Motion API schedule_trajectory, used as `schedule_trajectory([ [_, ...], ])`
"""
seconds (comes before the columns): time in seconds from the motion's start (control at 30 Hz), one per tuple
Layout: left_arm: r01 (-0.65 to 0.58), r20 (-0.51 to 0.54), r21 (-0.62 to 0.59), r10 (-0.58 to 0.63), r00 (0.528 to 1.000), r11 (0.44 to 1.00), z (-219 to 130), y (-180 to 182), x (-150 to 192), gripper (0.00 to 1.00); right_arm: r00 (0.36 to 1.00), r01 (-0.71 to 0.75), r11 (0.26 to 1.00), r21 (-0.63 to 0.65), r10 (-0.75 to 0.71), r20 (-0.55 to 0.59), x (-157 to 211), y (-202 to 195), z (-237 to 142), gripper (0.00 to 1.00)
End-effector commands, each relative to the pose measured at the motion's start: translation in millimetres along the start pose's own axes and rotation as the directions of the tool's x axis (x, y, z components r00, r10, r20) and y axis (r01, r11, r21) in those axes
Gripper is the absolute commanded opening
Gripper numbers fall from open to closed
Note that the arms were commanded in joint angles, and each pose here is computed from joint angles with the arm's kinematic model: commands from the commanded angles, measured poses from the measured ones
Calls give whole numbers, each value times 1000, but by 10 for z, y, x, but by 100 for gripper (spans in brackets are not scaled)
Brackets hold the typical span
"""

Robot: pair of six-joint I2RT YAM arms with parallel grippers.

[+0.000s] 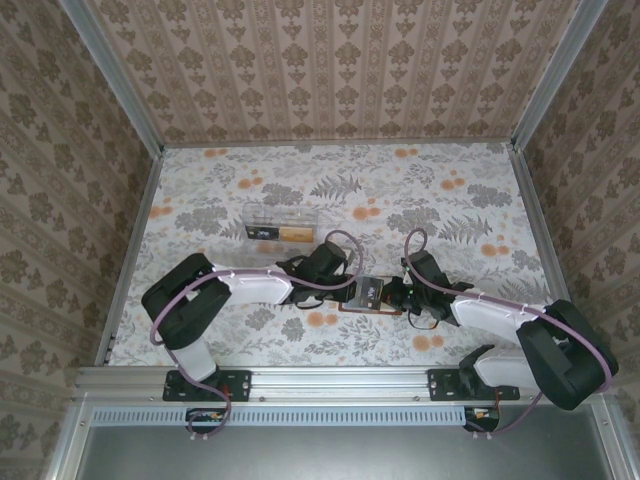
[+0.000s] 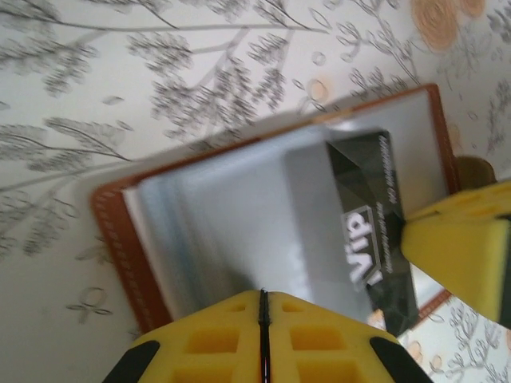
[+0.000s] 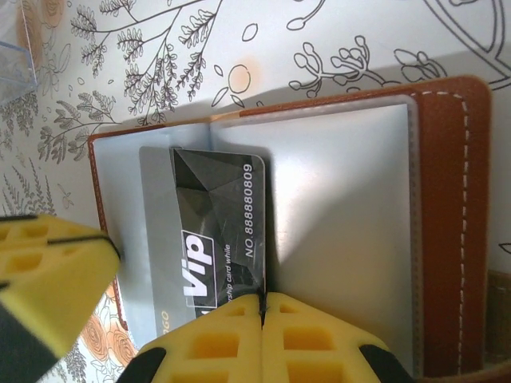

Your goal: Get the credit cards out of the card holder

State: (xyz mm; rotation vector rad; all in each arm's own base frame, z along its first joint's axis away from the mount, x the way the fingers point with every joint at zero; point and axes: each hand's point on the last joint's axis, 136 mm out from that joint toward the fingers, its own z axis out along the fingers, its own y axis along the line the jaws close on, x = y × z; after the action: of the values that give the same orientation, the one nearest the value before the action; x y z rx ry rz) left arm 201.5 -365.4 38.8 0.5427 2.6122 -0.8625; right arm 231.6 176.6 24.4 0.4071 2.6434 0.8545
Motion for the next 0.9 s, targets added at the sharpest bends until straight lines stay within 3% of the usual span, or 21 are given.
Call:
schedule_trajectory([
  [0.0,-55,-9,-2,55,998,998,-37,-123,-20,10,1000,-1,999,39,2,-20,49,-107,12,4],
  [0.3,-44,-53,-23,43,998,999,120,-39,68,9,1000,5,999,34,-5,-15,51,-109,6,9],
  [0.53,-20,-96,-60,15,995,998,191,70,190,5,1000,14,1000,9,-14,0,42,-88,-1,30],
  [0.87,-16,-102,-50,11,995,999,185,62,229,4,1000,17,999,-43,-17,9,8,-3,30,29],
])
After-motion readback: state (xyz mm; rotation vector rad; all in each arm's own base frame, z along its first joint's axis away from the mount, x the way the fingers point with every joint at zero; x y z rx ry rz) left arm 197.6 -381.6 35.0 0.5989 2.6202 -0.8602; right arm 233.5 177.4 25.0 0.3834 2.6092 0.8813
